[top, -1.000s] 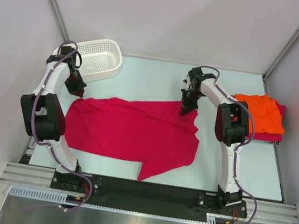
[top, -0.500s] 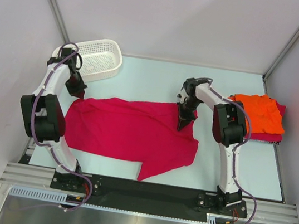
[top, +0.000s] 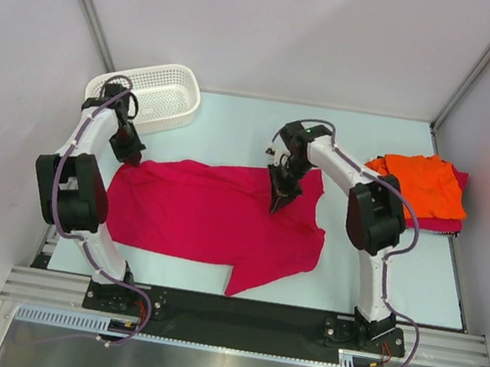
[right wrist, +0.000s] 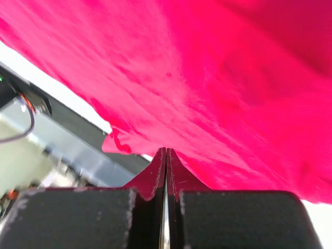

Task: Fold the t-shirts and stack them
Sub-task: Fold the flattened tshirt in 1/3 of the way

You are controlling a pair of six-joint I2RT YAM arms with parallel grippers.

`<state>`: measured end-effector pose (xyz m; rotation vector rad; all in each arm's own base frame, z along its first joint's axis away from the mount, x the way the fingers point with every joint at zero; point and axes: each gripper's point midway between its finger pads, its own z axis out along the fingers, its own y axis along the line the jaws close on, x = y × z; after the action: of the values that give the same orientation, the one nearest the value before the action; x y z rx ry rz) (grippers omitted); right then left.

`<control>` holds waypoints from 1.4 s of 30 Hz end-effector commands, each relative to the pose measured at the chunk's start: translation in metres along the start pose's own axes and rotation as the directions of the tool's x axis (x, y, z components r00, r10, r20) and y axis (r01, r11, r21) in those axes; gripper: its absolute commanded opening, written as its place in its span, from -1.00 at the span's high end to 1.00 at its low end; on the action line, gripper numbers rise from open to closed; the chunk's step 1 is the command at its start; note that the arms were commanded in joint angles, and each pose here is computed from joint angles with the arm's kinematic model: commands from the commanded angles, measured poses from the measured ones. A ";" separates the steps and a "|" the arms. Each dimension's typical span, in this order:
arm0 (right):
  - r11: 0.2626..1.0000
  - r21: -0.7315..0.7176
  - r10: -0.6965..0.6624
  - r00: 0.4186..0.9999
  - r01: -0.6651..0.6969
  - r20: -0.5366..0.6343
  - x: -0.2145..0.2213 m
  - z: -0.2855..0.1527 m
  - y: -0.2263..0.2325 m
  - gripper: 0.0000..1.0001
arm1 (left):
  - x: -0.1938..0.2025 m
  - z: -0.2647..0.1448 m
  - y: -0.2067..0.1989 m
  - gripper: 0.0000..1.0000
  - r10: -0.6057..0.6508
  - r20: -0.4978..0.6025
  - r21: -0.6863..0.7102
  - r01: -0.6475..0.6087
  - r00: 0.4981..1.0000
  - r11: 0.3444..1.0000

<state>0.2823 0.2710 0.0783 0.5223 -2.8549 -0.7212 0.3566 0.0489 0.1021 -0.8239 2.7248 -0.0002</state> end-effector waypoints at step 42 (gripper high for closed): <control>0.990 -0.016 -0.138 0.979 0.142 0.150 -0.014 -0.008 0.035 1.00 | 0.016 -0.011 -0.026 1.00 0.092 0.010 0.026 -0.092 0.996 0.995</control>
<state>0.2730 0.2963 0.0525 0.6503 -2.8639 -0.7235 0.3452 0.0192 0.1014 -0.7145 2.7693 -0.0306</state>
